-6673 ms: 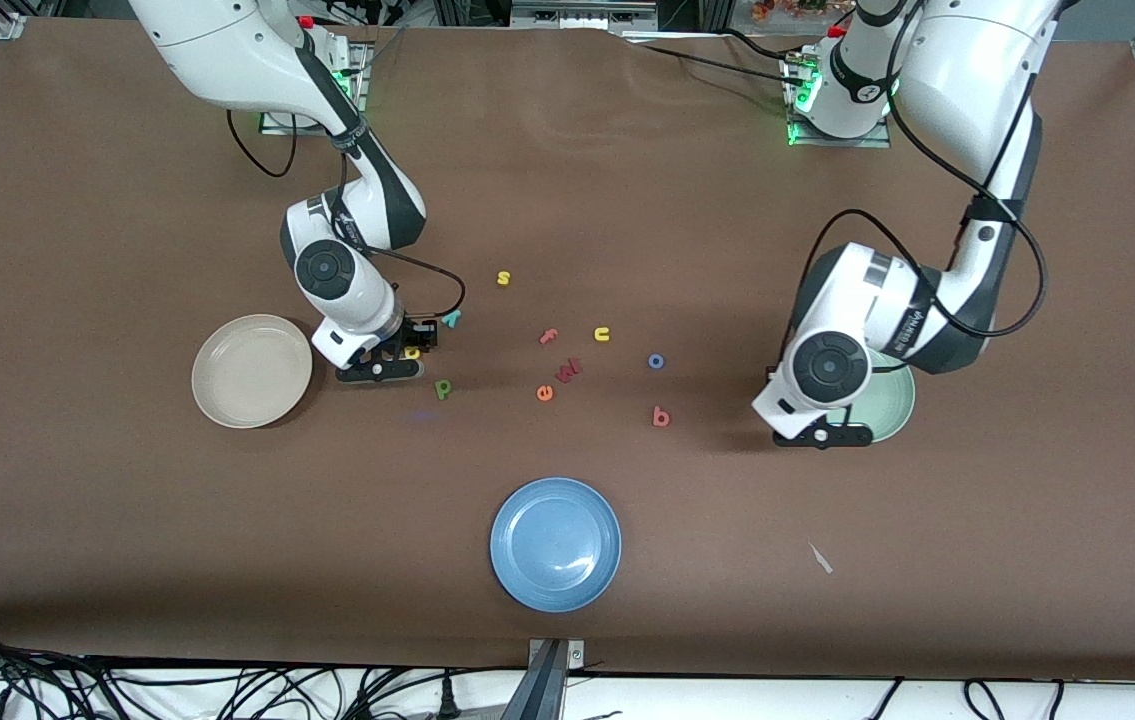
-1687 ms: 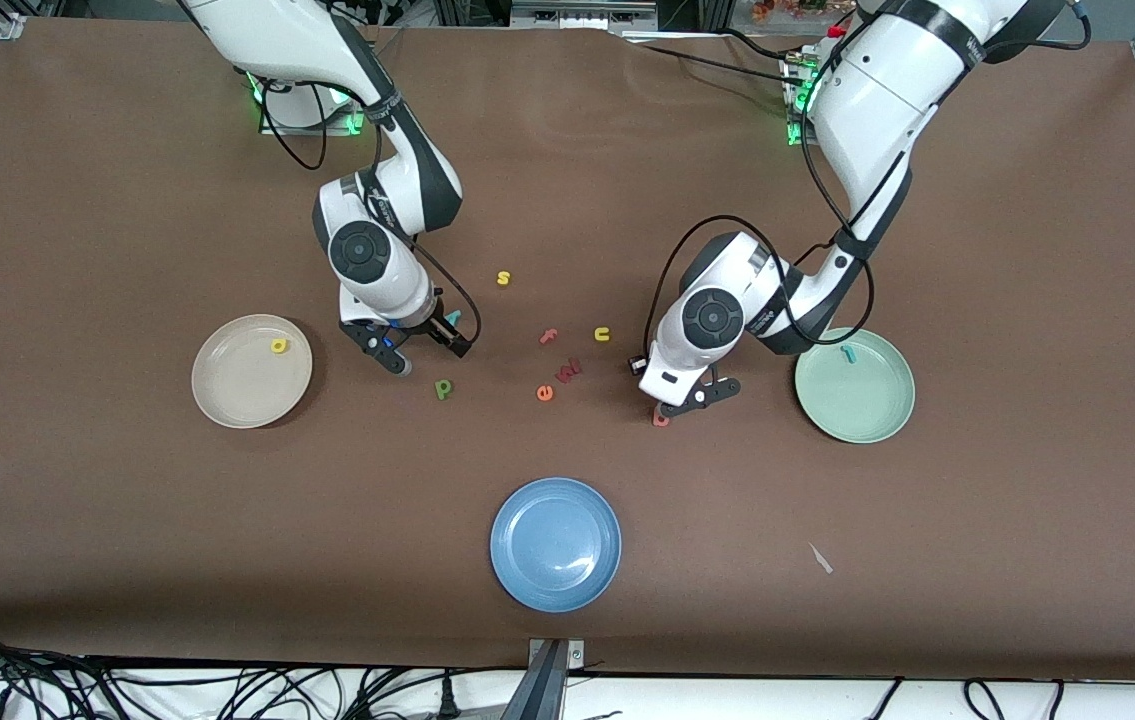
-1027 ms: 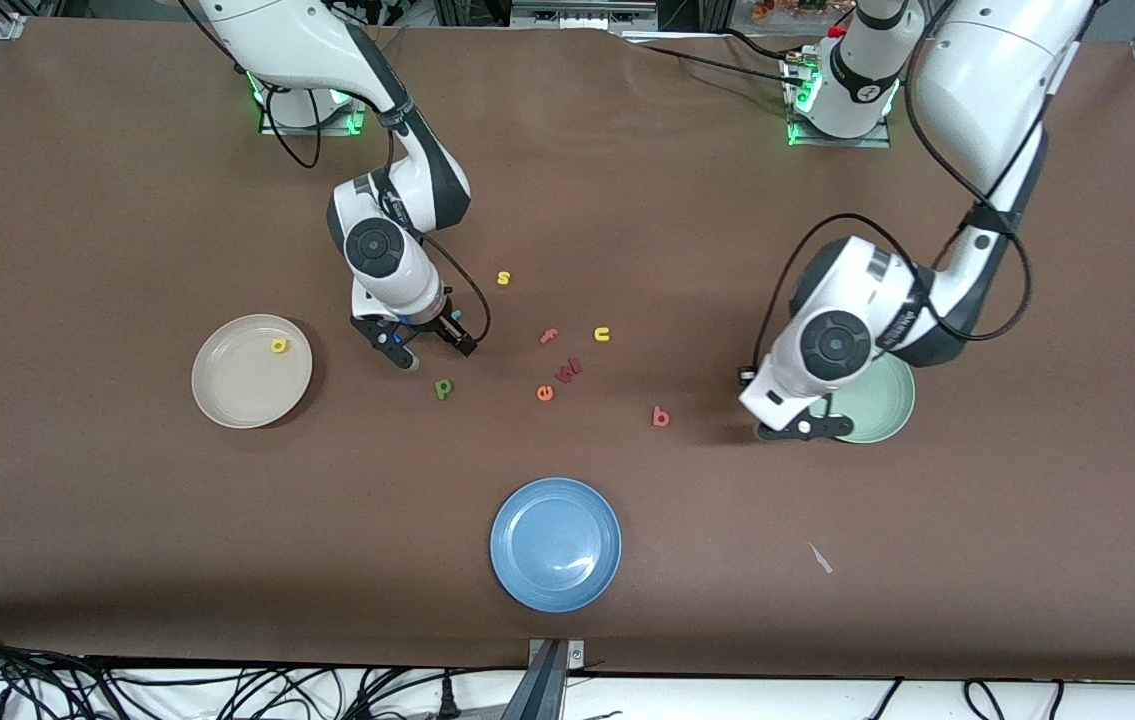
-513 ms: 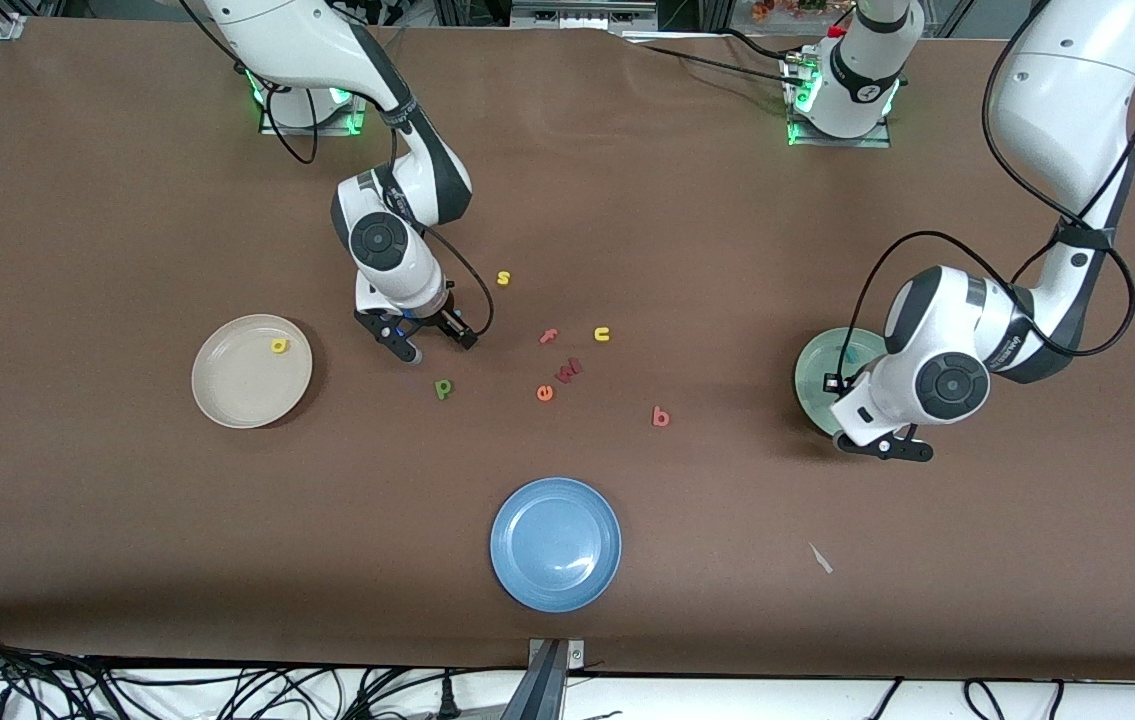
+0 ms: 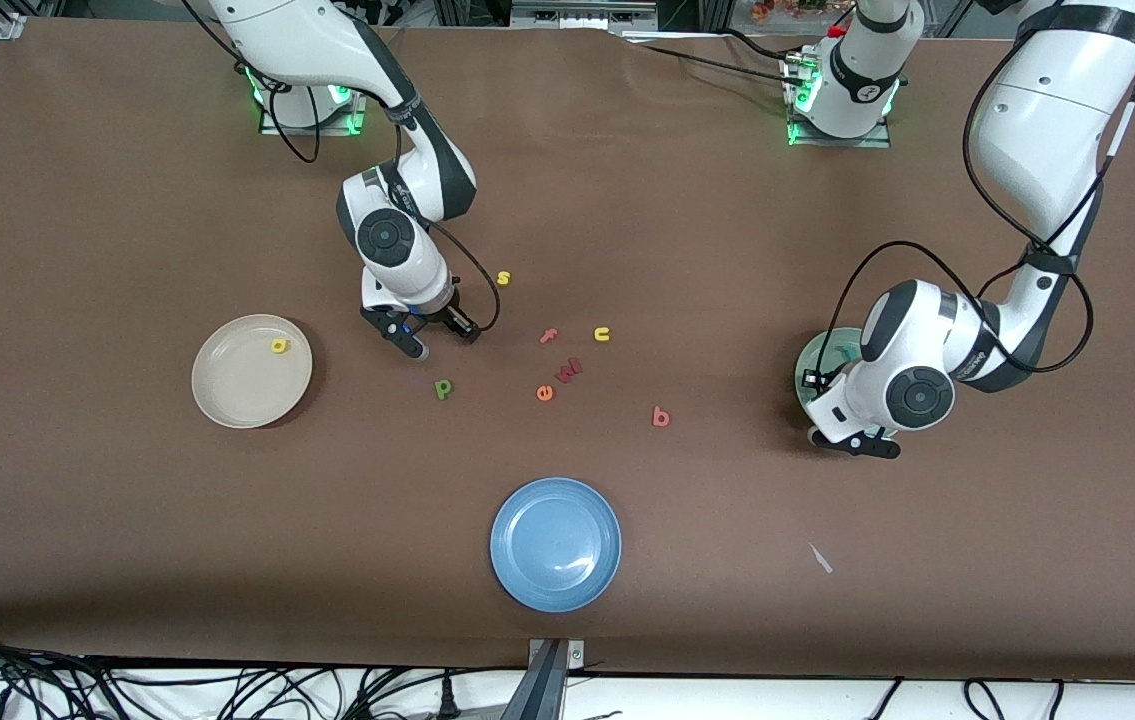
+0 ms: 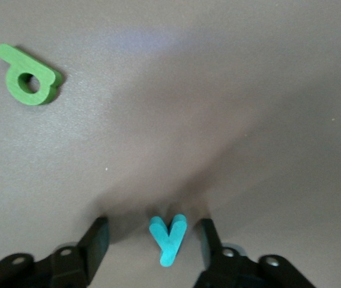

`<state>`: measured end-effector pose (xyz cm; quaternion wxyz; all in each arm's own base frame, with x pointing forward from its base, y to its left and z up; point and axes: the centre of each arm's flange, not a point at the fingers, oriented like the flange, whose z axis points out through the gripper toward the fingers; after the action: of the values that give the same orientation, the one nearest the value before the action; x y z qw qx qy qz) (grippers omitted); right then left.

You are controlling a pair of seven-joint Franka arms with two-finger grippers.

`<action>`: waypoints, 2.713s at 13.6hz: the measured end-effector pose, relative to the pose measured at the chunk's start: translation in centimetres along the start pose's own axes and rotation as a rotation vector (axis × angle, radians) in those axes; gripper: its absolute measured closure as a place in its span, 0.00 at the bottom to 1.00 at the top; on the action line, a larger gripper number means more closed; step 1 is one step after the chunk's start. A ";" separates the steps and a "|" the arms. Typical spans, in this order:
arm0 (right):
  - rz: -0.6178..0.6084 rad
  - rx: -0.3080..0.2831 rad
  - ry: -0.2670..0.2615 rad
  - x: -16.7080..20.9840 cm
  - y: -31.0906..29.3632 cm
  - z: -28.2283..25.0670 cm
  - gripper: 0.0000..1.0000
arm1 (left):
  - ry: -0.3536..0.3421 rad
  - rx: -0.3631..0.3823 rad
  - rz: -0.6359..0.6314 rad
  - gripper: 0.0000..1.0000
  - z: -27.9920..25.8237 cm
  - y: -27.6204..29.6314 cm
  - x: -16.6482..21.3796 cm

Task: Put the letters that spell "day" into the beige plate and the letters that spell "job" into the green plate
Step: 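Carry the o to the green plate while the right gripper grasps y, then release the o on the green plate while the right gripper places y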

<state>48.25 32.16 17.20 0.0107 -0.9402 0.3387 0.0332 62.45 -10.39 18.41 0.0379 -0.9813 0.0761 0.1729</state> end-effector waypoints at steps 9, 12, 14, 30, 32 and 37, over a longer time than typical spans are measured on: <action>-0.002 0.009 0.001 -0.1 -0.2 -0.5 0.76 | -0.004 -0.048 -0.013 0.37 -0.1 0.9 0.2; -0.008 -0.013 -0.010 -0.1 -0.2 -0.6 0.76 | 0.037 -0.053 -0.011 0.05 -2.3 1.1 0.5; -0.042 -0.047 -0.024 0.8 -0.4 -1.4 0.76 | 0.086 -0.065 0.019 0.00 -5.3 3.2 0.5; -0.587 -0.145 -0.043 22.1 14.4 -7.9 0.76 | 0.459 -0.140 0.202 0.00 -12.2 21.4 2.0; -0.636 -0.148 -0.031 23.9 15.5 -7.4 0.70 | 0.504 -0.090 0.212 0.00 -10.9 22.4 2.7; -0.690 -0.135 -0.008 24.7 13.2 -9.0 0.20 | 0.483 -0.054 0.215 0.00 -7.7 22.7 3.5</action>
<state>59.30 5.96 24.47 -0.0394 -0.9978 -0.0019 0.0537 64.61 -34.02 23.34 -0.0261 -0.9811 0.1819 -0.0611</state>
